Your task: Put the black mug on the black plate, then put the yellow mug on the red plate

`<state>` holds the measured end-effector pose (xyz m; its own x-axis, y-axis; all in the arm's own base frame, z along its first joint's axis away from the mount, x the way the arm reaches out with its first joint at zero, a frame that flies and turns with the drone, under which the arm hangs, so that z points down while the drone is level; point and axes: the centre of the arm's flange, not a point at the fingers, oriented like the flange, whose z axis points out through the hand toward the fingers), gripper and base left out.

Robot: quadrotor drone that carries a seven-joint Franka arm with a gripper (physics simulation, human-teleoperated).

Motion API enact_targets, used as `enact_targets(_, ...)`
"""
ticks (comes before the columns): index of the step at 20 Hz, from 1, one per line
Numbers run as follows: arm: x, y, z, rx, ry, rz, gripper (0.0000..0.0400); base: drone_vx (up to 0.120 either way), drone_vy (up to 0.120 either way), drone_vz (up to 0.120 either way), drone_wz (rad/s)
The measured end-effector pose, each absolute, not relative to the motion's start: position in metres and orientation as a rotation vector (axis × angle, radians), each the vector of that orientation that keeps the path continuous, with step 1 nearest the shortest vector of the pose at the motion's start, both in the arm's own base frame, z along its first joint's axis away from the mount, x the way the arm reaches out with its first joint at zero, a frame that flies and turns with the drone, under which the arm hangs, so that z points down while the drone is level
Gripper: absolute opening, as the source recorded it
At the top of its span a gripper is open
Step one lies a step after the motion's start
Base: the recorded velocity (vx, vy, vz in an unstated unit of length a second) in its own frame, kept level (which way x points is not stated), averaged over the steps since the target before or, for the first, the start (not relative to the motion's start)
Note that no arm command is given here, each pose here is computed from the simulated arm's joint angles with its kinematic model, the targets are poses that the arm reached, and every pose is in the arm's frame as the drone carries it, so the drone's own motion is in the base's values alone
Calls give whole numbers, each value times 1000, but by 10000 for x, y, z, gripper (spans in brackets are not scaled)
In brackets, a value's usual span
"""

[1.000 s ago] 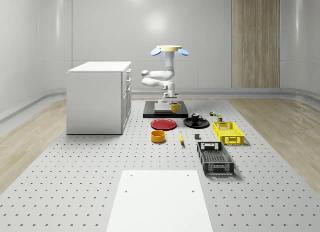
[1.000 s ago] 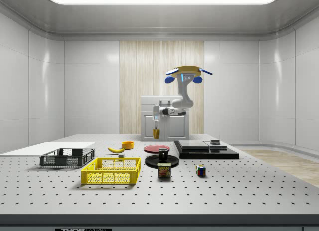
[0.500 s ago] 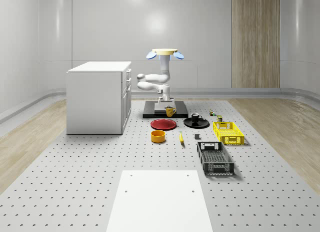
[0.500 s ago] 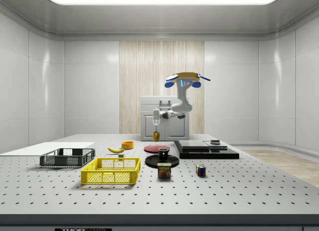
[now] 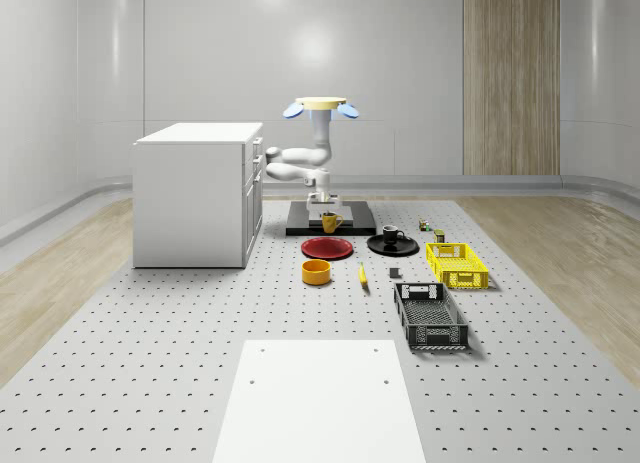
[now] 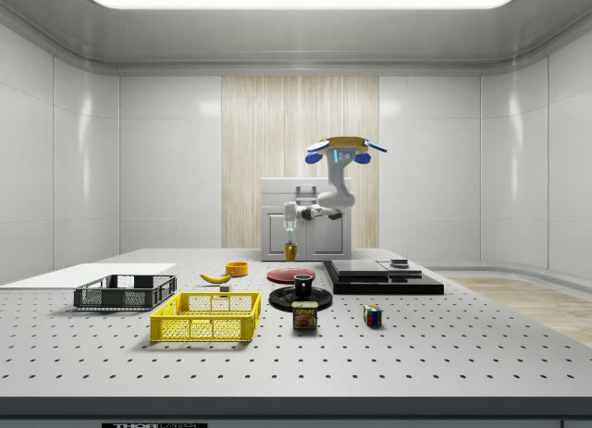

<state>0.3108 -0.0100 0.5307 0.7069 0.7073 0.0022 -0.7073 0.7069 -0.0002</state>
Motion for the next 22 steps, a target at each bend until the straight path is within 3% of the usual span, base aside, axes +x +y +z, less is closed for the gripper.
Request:
enact_targets(4,3108,-100,5311,1,-2,786,110,0,-110,0,0)
enact_targets(22,3108,-99,5914,0,-2,786,110,0,0,0,0)
